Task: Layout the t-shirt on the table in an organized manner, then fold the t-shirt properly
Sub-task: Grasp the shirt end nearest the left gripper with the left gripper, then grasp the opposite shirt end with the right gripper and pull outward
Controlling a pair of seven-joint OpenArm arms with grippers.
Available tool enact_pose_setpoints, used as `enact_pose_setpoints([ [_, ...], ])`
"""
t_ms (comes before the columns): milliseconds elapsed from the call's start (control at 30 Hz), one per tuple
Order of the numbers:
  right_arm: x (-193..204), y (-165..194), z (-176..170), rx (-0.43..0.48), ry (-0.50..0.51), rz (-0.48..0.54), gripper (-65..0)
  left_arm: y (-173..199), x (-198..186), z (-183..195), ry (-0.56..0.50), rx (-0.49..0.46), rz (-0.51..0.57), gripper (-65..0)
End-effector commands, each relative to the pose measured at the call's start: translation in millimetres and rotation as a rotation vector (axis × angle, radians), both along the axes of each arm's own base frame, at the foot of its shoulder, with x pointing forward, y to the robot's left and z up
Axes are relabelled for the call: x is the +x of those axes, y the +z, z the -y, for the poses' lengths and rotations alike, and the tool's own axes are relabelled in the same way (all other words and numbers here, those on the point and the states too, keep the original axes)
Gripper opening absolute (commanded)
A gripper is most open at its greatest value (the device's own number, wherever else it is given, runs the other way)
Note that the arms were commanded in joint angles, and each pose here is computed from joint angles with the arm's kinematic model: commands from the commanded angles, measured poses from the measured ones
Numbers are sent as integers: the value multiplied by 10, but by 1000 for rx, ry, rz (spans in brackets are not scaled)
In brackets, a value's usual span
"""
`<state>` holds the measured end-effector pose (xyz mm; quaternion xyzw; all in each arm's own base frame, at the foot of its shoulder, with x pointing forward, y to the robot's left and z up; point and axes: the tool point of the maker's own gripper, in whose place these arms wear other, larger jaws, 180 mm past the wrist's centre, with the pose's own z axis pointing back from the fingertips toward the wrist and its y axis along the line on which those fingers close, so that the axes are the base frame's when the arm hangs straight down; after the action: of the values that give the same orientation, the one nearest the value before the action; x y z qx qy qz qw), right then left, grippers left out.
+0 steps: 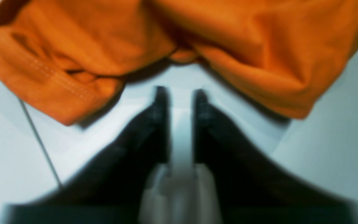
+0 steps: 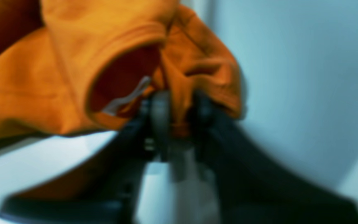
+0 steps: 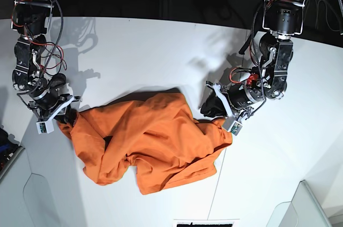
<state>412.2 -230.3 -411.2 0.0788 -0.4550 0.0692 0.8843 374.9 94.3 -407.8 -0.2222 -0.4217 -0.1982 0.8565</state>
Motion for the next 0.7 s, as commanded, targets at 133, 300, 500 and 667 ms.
enact_pose_setpoints([
  [133,64,109,90,-14,-8,21,-650,129,73,-14,-27,-11,37,-650],
  [300,-37,143,96,-3,-6,0,-650,444,73,-150,-44,-18,77,-650],
  [500,-344,644,122,66,-32,106,-650,1058,-107,-365,-147,97,201,-650],
  [667,-564,1278,153,73,-24,227,-650,1454,-338,-296,-260,173,266,-650],
])
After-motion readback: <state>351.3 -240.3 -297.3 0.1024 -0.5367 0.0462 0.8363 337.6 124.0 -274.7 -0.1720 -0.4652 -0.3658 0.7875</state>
